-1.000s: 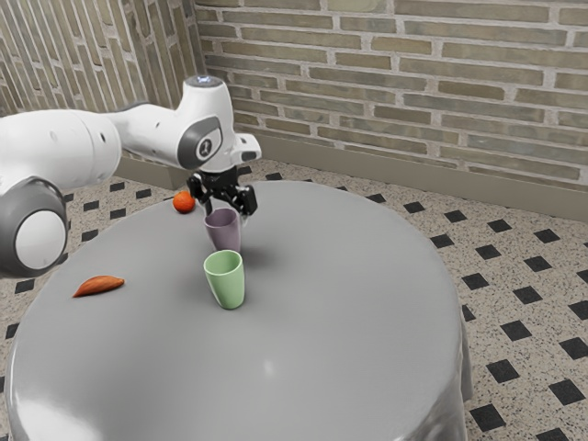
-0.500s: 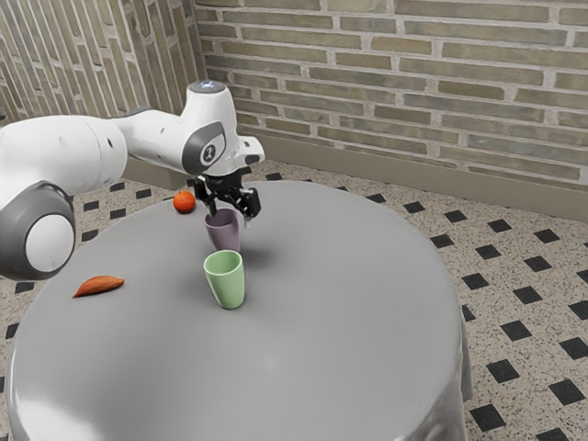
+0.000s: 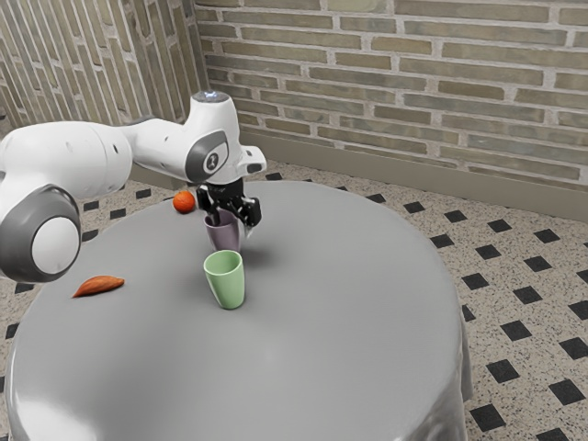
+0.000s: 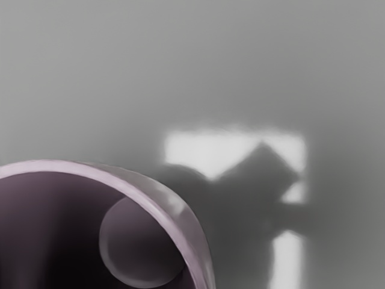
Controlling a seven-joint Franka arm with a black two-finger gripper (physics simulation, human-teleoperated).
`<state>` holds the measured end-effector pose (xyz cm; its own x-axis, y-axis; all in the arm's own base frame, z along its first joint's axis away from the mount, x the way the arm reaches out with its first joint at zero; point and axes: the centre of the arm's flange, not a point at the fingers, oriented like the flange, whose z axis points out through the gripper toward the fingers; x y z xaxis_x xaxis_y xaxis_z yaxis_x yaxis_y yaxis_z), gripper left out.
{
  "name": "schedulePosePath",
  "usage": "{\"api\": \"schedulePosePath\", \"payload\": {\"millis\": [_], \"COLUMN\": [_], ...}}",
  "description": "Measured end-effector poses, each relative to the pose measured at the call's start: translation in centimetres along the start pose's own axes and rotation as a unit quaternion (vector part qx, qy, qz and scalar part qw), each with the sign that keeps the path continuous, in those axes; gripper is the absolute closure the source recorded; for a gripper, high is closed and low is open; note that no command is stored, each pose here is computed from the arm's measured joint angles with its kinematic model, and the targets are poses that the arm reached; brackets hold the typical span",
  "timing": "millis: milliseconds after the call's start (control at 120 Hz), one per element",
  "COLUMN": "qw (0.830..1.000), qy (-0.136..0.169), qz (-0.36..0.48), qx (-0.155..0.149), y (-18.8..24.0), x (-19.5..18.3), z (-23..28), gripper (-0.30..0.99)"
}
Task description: Place the left cup onto the right cup
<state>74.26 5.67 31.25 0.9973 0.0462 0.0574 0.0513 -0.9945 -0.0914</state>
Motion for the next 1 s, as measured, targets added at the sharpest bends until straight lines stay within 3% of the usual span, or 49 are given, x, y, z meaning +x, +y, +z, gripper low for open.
{"api": "schedulePosePath", "payload": {"millis": [325, 442, 1000], "qw": [1.000, 1.000, 1.000], "qy": [0.002, 0.004, 0.014], "qz": [0.004, 0.005, 0.004], "qx": [-0.001, 0.000, 0.004], "y": [0.38, 0.40, 0.15], "x": [0.06, 0.11, 0.26], "z": [0.34, 0.34, -0.25], "gripper": [0.56, 0.67, 0.78]}}
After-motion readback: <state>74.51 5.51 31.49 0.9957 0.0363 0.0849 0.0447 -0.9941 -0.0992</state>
